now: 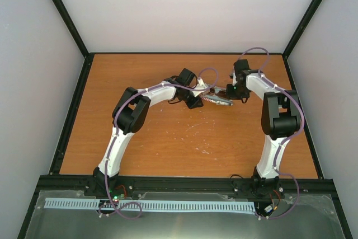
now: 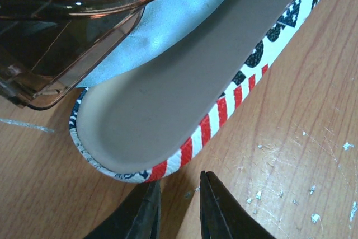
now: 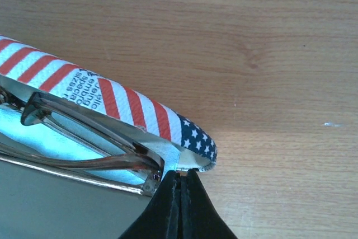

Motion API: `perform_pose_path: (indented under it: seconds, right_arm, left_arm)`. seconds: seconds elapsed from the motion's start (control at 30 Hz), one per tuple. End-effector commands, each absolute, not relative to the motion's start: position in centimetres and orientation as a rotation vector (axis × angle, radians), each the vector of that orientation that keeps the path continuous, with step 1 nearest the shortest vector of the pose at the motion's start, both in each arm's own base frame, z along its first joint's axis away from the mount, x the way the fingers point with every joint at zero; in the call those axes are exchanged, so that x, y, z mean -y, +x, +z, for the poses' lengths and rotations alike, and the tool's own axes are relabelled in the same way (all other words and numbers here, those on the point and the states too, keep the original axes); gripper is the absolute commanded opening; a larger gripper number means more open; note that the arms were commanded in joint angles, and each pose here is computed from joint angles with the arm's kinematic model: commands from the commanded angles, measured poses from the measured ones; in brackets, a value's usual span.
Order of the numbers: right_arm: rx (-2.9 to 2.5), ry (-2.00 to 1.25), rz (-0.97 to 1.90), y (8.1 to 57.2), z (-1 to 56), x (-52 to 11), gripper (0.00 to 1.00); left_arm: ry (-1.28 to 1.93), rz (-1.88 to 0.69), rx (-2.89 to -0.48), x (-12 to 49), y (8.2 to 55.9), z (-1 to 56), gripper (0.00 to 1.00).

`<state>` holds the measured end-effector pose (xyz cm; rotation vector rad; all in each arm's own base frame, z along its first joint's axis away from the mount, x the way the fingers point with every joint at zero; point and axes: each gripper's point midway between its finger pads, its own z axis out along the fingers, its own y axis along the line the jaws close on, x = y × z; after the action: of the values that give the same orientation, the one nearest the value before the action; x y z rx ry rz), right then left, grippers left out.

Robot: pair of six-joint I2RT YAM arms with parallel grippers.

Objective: Organize the sunglasses
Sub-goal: Adjust the sunglasses in the sunglasses case.

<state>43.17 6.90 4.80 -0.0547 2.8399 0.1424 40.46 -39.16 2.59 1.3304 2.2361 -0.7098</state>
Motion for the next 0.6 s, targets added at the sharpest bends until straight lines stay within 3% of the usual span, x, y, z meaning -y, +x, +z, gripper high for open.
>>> perform_pose_path:
  seconds: [0.0,0.27,0.57]
  right_arm:
    - [-2.846,-0.036,0.057,43.1,5.5,-6.2,0.03]
    - [-2.759,0.013,-0.159,43.2,10.6,-2.9,0.03]
    - [-2.603,-0.129,0.134,49.5,12.1,-7.2,0.03]
  left_arm:
    - [1.316,-0.717,-2.154,40.0,40.9,6.0,0.22]
    - [1.311,-0.727,-2.150,40.2,41.0,6.2,0.23]
    - [1.289,-0.748,-2.159,40.3,40.9,6.7,0.25]
